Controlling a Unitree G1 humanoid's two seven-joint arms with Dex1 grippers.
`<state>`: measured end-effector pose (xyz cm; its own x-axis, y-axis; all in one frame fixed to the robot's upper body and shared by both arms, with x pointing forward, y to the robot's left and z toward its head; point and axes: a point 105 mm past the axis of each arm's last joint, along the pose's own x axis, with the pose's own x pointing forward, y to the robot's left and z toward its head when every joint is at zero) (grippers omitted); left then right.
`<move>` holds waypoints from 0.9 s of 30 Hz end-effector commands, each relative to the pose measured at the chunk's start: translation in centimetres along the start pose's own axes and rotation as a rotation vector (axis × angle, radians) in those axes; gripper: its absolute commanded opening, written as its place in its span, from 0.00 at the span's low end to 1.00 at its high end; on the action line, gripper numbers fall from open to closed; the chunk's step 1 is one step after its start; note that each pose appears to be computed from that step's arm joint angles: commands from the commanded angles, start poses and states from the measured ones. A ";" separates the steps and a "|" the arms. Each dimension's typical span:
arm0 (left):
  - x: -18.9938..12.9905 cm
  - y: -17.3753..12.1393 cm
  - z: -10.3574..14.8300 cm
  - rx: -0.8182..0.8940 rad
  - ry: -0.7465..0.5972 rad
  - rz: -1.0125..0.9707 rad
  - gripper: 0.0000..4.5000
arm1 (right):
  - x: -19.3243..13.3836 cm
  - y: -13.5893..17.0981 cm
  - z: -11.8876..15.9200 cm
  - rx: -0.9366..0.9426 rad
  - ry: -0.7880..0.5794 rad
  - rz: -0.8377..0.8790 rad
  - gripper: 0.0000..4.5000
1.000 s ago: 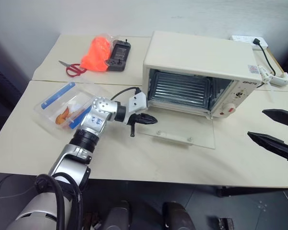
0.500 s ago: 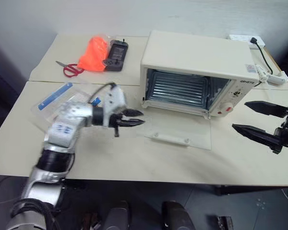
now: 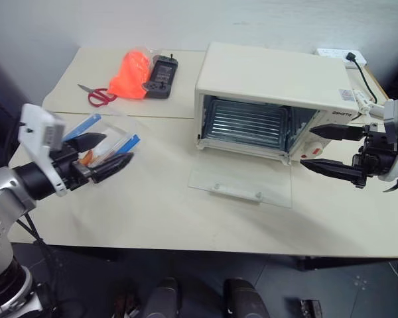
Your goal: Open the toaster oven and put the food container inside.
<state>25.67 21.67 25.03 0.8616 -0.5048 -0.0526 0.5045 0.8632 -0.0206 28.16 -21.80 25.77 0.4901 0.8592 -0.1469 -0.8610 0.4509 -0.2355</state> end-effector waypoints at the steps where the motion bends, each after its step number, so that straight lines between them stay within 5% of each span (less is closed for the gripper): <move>1: -1.7 1.4 -0.9 -0.095 -0.058 0.238 1.00 | 0.1 -0.2 0.7 -0.045 -0.014 0.018 1.00; 9: -4.5 6.6 -4.4 -0.412 -0.150 0.810 1.00 | 0.3 -0.3 1.3 -0.059 -0.017 0.051 1.00; 14: -3.2 7.8 -5.0 -0.617 -0.165 1.011 1.00 | 0.2 0.0 1.3 -0.062 -0.021 0.048 1.00; 27: -0.4 10.3 -6.1 -0.763 0.038 1.122 1.00 | -0.7 0.6 0.7 -0.043 -0.035 -0.021 1.00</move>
<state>30.08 30.31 17.40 0.7755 0.4272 -0.4649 -0.6279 0.5995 -0.4963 27.81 -22.03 25.14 0.4993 0.8538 -0.1474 -0.8560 0.4598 -0.2365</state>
